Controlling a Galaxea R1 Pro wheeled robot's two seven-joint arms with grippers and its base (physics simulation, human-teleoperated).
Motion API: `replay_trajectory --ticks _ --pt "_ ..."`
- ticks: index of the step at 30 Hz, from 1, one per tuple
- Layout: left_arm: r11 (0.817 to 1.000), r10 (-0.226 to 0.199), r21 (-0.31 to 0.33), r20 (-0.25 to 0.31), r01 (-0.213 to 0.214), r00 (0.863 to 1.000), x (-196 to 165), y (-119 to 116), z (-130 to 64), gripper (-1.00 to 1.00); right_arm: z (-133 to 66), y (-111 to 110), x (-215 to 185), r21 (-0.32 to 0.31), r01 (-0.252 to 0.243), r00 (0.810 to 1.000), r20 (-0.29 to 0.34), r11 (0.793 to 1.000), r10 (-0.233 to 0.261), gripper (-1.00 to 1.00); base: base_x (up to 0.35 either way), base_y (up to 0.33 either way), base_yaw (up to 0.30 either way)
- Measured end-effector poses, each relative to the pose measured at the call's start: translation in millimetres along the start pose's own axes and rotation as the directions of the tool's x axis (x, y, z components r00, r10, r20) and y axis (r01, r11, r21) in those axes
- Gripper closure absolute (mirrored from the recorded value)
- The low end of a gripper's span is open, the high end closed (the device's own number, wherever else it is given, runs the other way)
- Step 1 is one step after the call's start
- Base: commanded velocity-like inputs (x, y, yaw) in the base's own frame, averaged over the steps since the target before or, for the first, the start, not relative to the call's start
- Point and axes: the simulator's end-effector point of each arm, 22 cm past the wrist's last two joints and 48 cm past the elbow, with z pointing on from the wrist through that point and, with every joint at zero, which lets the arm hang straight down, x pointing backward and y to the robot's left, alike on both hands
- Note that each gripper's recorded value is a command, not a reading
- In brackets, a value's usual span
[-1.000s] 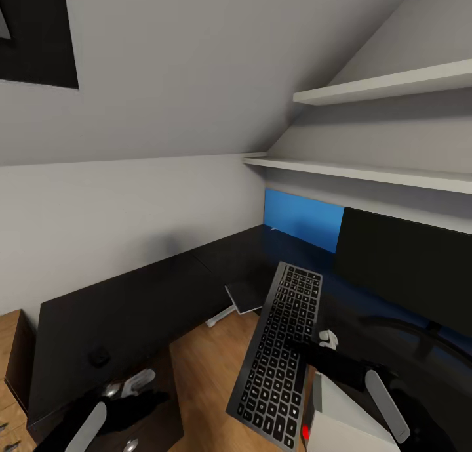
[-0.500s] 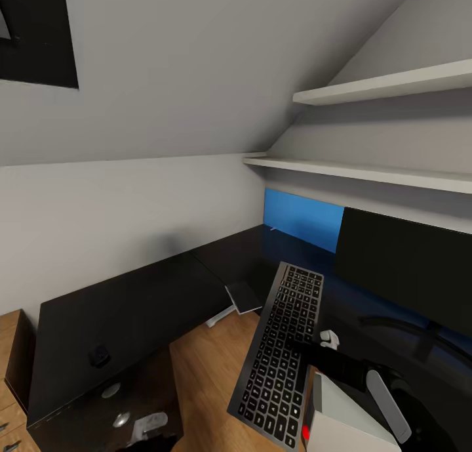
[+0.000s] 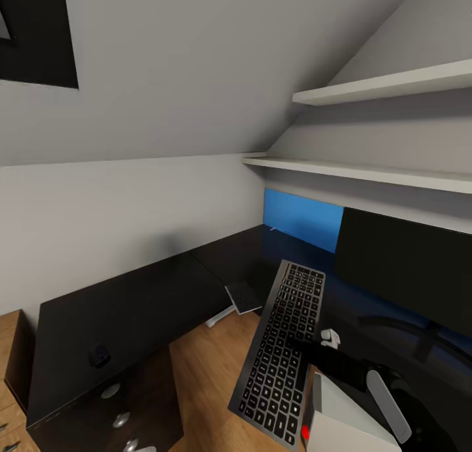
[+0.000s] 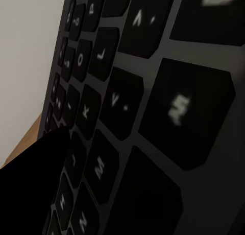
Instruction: In the bedroom, organize the workspace by keeping the computer under the desk, ensuring the monitor is on the desk, placing the keyboard on the desk next to the monitor, placing the mouse on the desk next to the keyboard, moving the folder from the swivel chair onto the desk next to the mouse, stacking the notebook on top of the folder with the pen on top of the notebook, and positioning the swivel chair next to the desk.
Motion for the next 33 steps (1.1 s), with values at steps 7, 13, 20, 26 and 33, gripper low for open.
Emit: replay_trajectory --ticks 7,13,20,26,33 --pt "1.0 0.003 -0.006 0.016 -0.003 1.0 -2 4 -2.5 -1.0 -1.0 2 -3 -0.002 0.007 1.0 0.007 1.0 -0.006 1.0 0.0 0.0 -0.171" --pt "1.0 0.003 -0.006 0.022 -0.003 1.0 -4 4 -2.7 -1.0 -0.1 -4 -1 0.023 0.003 1.0 0.015 1.0 -0.003 1.0 0.0 0.0 -0.202" --pt "1.0 0.002 -0.006 0.025 -0.002 1.0 -6 4 -2.8 -1.0 -6.8 -17 -8 0.049 -0.013 0.999 0.051 0.999 0.01 1.0 -0.055 -0.043 -0.205" --pt "1.0 0.002 -0.006 0.026 -0.002 1.0 -6 3 -2.5 -1.0 -9.1 -21 -10 0.056 -0.019 0.998 0.058 0.998 0.016 1.0 -0.248 -0.153 -0.183" --pt "1.0 0.002 -0.006 0.025 -0.002 1.0 -6 4 -2.9 -1.0 -7.4 -23 -9 0.067 -0.022 0.998 0.063 0.998 0.018 1.0 -0.081 -0.036 -0.01"
